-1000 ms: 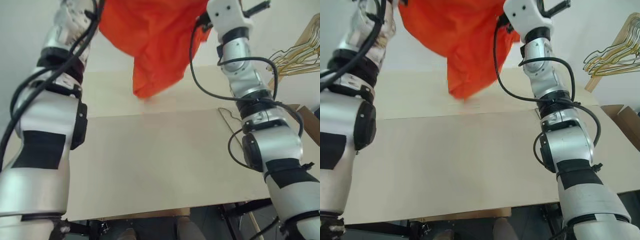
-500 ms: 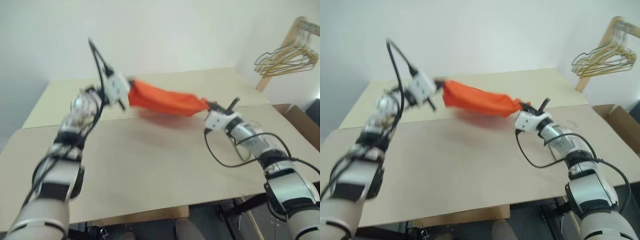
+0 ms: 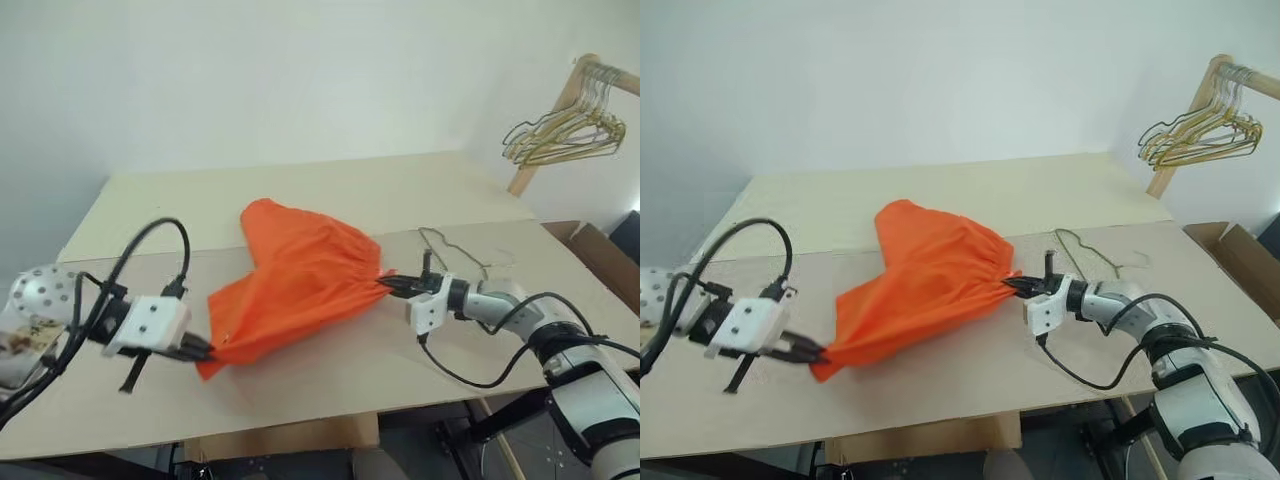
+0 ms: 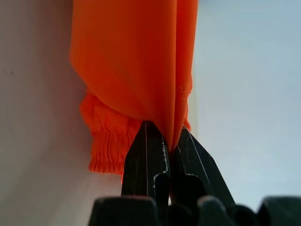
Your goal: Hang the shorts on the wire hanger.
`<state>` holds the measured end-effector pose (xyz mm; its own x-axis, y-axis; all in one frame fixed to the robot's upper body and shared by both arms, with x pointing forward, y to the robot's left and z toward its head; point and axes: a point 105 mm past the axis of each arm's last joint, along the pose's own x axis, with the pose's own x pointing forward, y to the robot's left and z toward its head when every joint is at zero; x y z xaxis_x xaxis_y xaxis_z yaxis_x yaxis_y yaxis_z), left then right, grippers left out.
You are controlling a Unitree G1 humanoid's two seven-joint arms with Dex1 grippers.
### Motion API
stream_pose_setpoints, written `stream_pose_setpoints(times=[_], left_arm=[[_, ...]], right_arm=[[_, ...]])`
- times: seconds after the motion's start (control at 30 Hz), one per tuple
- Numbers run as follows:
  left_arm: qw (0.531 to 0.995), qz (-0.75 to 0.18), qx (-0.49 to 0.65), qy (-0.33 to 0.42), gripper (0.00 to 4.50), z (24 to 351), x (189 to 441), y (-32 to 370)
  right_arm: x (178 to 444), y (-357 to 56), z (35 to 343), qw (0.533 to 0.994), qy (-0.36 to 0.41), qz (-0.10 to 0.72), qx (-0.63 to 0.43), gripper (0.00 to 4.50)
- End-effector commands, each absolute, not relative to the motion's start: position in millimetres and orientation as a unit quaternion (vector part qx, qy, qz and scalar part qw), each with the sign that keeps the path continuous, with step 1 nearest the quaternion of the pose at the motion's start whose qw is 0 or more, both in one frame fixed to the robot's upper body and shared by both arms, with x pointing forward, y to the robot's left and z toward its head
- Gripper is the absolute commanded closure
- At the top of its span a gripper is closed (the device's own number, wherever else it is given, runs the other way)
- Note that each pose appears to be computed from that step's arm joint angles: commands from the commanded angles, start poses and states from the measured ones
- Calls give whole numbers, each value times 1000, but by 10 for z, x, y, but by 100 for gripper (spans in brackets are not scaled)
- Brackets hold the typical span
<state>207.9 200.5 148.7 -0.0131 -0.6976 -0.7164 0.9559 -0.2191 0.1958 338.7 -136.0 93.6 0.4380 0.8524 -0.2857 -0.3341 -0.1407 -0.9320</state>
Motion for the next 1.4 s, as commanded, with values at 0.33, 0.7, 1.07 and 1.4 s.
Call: stream_pose_setpoints(times=[0.33,0.7,1.07,1.4], left_arm=[[645,-655,360,158,446,1395,2058,1542],[693,-507,498,120,446,1624,3165,1825],[716,-310,625,12,446,2513,4423,1809],[772,189,523,-307,446,4852,4324,1663]], right_arm=[[3302,-1995,965,582,-141,436,-671,450],[3355,-2059,1271,719,-55,378,-581,450],[3927,-1829,2034,814,-64,292,-498,450],[4465,-1869,3956,862,-322,-106,-377,450]])
